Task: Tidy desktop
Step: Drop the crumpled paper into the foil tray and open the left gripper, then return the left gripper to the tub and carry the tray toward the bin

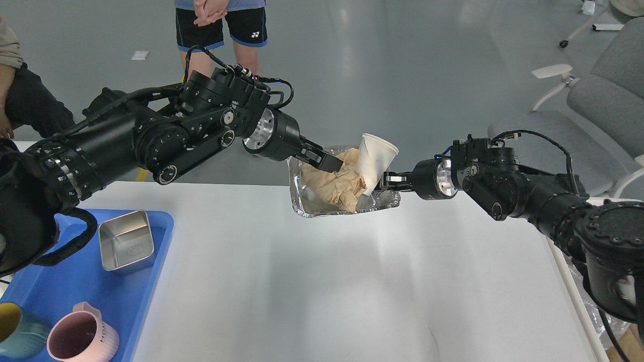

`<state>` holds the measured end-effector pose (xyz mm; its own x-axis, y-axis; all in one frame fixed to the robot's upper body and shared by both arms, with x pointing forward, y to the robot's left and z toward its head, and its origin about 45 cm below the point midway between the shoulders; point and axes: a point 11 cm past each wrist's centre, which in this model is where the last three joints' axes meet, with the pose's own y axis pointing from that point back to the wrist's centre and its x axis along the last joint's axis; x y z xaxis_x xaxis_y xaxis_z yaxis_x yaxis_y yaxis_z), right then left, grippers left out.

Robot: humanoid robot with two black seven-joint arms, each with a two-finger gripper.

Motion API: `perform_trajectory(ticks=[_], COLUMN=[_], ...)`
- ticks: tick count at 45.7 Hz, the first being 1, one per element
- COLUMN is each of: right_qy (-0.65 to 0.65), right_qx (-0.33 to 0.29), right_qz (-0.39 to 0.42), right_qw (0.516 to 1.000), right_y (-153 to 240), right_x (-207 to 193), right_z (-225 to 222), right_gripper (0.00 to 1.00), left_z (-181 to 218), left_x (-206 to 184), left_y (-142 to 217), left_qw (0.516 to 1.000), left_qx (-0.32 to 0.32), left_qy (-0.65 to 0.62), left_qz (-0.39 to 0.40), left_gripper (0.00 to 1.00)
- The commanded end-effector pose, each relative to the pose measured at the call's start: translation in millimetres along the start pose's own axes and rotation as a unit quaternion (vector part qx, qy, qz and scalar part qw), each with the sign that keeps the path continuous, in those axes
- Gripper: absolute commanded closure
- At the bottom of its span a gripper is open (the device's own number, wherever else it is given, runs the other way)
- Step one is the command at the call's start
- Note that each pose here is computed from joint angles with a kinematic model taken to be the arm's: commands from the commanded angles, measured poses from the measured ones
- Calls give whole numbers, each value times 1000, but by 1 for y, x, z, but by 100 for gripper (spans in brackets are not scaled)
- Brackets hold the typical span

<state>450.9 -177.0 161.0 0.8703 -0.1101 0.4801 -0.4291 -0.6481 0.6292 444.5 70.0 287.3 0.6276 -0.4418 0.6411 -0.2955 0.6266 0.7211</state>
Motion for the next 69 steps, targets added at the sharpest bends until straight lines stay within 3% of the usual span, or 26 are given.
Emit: perform_trajectory(ticks=[1,9,22,29,37,44,53,60,69], right_qy=[-1,-3,-5,-6,-6,-8,-16,-16,-25], right_qx=[0,-1,-1,-2,-2,-4,-9,-9,-19], right_qz=[-1,0,-1,-1,-1,-2,-4,-3,14], right_qw=[1000,1000,1000,1000,1000,1000,1000,1000,999], right_y=[0,0,0,0,0,0,1,2,10], right_x=[-1,-2,-3,-5,-5,-6,-13,-12,-4], right_z=[0,2,4,5,5,7,16,16,26], right_gripper=[100,100,100,100,100,100,100,100,100], left_z=[0,-12,-72,-130,-165,-188,-187,-195,-208], left_x=[1,8,27,2,-49,-86,-139,-153,-158], left_y=[0,8,36,52,52,60,48,56,76], left_qw=[1000,999,963,870,749,613,546,500,497], left_qx=[-4,-4,4,-5,-29,-72,-134,-149,-137], left_qy=[5,45,203,374,521,633,685,699,691], left_qz=[2,30,179,321,408,467,463,489,506], left_gripper=[11,10,10,10,10,10,10,10,10])
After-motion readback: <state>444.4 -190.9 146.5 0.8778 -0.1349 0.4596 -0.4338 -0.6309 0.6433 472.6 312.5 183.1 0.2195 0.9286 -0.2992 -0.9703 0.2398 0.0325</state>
